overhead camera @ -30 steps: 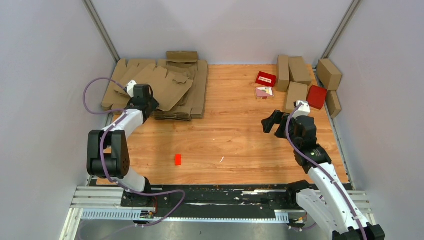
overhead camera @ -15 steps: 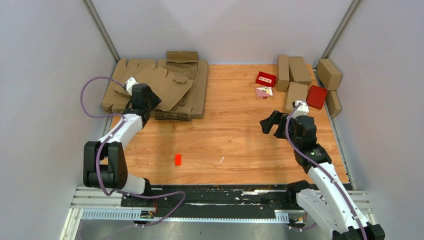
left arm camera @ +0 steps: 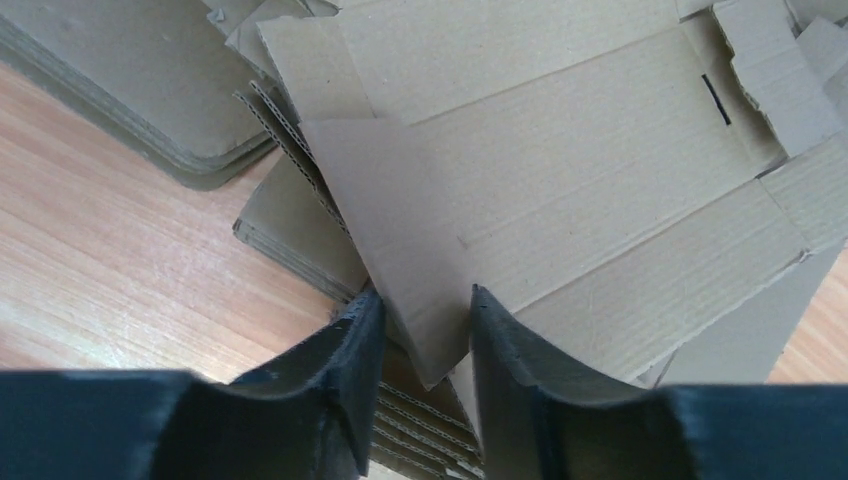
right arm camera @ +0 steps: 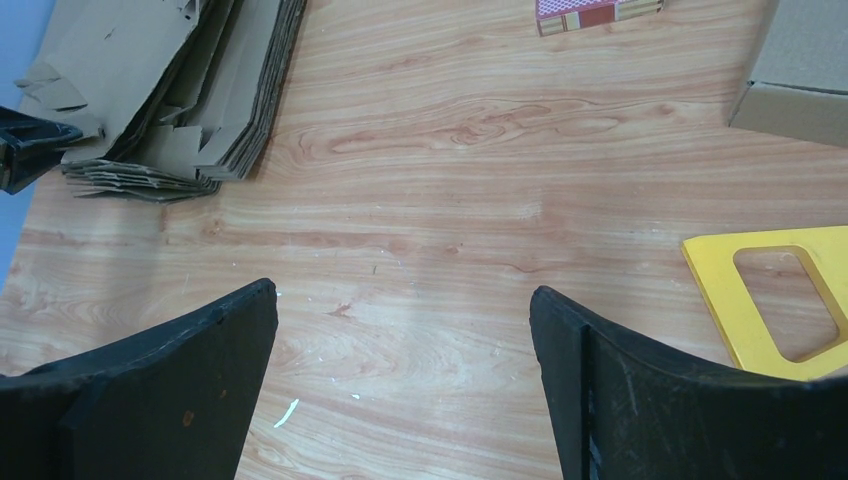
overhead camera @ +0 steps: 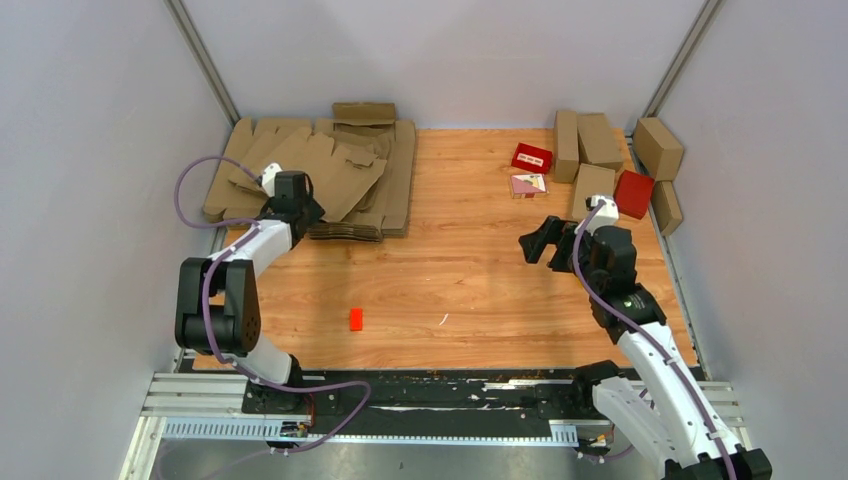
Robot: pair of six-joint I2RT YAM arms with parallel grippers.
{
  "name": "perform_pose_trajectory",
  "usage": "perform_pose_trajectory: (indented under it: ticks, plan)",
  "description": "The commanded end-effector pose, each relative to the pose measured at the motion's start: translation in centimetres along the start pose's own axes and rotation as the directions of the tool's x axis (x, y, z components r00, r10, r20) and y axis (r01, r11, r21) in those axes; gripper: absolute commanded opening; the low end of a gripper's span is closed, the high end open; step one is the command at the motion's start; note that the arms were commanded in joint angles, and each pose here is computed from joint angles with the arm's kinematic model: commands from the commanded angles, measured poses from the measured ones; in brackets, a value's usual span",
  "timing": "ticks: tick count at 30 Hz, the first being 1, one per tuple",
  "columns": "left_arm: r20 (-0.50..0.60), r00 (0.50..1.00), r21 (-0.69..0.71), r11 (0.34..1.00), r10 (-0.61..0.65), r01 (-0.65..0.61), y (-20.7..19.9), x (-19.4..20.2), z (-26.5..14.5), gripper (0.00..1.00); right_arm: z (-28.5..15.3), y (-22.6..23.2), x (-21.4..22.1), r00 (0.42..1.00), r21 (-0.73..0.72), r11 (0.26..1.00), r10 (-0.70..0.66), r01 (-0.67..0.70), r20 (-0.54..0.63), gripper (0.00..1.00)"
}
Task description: Fold the paper box
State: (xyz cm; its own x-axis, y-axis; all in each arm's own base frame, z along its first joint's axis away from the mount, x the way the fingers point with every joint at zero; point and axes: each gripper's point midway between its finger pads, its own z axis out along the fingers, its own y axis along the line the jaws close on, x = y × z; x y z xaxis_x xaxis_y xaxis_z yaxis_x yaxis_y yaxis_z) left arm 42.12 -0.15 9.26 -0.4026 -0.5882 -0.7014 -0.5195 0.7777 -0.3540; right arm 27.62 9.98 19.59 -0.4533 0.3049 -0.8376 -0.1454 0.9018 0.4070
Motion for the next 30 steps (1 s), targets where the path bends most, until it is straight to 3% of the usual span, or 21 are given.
perform_pose_trajectory:
  ticks: [1, 3, 7, 14, 18, 23, 30]
  plan:
    - [0.047, 0.999, 0.038, 0.999, -0.018, 0.016, -1.6, -2.4, -0.6, 0.32, -0.3, 1.3, -2.4, 0.998, -0.036, 0.999, -0.014, 0.016, 0.059, 0.96]
    - [0.075, 0.997, 0.058, 0.998, -0.011, 0.007, -2.1, -3.5, -1.5, 0.18, -0.3, 1.5, -2.7, 0.998, -0.044, 0.999, -0.012, 0.015, 0.059, 0.96]
    - [0.130, 0.992, 0.071, 0.997, 0.006, -0.015, -2.4, -5.1, -3.9, 0.06, -0.1, 1.8, -2.8, 0.999, -0.050, 0.999, -0.006, 0.008, 0.042, 0.96]
    - [0.145, 0.989, 0.224, 0.974, -0.027, -0.006, -4.8, -5.1, -8.7, 0.02, -0.2, 2.6, -2.2, 1.000, -0.088, 0.996, -0.011, 0.010, -0.005, 0.96]
    - [0.070, 0.995, 0.379, 0.925, -0.074, 0.042, -7.4, -1.6, -11.6, 0.03, 0.2, 3.7, -0.9, 0.996, -0.150, 0.987, 0.037, -0.048, -0.075, 0.96]
    - [-0.066, 0.993, 0.509, 0.852, -0.100, 0.120, -10.2, 5.0, -15.0, 0.04, 0.9, 5.2, 2.6, 0.957, -0.218, 0.948, 0.182, -0.232, -0.224, 0.95]
    - [-0.176, 0.979, 0.578, 0.794, -0.104, 0.189, -12.7, 14.4, -20.1, 0.16, 2.1, 4.2, 7.5, 0.853, -0.116, 0.891, 0.373, -0.440, -0.366, 0.95]
